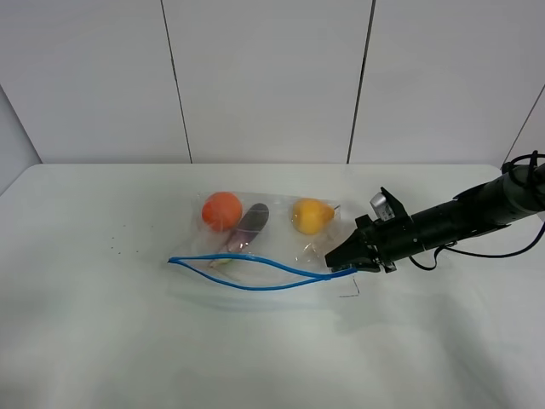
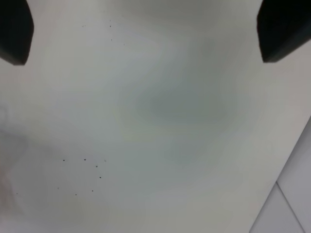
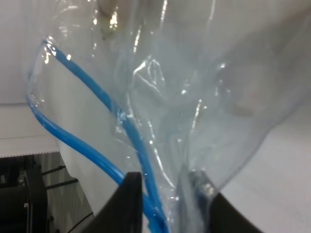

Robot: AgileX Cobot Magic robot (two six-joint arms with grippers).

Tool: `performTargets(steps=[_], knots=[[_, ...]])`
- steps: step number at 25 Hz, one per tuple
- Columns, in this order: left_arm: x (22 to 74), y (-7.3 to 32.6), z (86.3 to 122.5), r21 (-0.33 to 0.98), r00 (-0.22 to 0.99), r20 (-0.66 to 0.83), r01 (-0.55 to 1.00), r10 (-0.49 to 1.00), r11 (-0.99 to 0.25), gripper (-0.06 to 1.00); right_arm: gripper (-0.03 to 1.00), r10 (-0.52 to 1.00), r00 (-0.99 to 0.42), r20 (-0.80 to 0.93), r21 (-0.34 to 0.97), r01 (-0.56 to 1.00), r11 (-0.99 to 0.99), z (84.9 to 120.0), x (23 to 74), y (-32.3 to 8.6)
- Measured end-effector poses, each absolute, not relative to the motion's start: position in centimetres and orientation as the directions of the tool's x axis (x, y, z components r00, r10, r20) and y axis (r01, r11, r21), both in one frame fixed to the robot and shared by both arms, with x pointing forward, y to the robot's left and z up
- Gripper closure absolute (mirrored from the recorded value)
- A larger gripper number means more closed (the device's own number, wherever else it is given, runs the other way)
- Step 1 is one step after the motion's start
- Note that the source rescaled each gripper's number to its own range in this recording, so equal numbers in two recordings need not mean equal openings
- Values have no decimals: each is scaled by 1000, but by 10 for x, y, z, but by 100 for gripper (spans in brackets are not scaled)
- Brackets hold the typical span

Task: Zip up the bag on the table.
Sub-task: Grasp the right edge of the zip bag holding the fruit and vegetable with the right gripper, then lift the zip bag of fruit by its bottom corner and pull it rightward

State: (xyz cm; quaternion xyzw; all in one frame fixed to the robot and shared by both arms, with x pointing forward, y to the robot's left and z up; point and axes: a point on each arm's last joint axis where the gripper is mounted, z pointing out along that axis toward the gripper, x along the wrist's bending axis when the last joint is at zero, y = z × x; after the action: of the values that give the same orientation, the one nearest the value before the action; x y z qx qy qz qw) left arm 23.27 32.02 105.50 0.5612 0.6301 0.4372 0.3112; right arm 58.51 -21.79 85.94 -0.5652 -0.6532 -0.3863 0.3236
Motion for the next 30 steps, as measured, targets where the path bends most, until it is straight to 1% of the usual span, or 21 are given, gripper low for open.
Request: performTargets(steps=[2, 7, 13, 15, 19, 22, 25, 28, 30], knots=[[233, 320, 1055, 900, -176, 99, 435, 979, -12, -6, 84, 488, -152, 859, 139, 988, 63, 859, 585, -218], [233, 320, 1055, 900, -176, 99, 435, 979, -12, -6, 94, 490, -152, 858, 139, 988, 62, 859, 585, -218], [233, 320, 1055, 900, -174, 98, 435, 980, -13, -6, 96, 487, -204, 849, 185, 979, 87, 859, 585, -218], [233, 318, 1055, 900, -154, 86, 437, 984, -10, -6, 96, 486, -215, 847, 194, 977, 93, 859, 585, -218], [247, 302, 1058, 872, -26, -43, 486, 999, 50, -6, 96, 477, -219, 851, 196, 976, 98, 860, 585, -218], [275, 289, 1061, 833, 104, -87, 554, 991, 15, -6, 96, 449, -196, 872, 169, 981, 100, 862, 583, -216], [310, 283, 1066, 801, 208, -56, 593, 977, -80, -5, 97, 432, -172, 885, 144, 985, 98, 864, 582, -216], [343, 282, 1084, 805, 279, 31, 563, 960, -190, -5, 97, 433, -124, 893, 99, 992, 79, 864, 581, -215], [363, 282, 1103, 821, 309, 96, 513, 946, -251, -5, 97, 435, -99, 895, 77, 995, 68, 864, 581, -215]])
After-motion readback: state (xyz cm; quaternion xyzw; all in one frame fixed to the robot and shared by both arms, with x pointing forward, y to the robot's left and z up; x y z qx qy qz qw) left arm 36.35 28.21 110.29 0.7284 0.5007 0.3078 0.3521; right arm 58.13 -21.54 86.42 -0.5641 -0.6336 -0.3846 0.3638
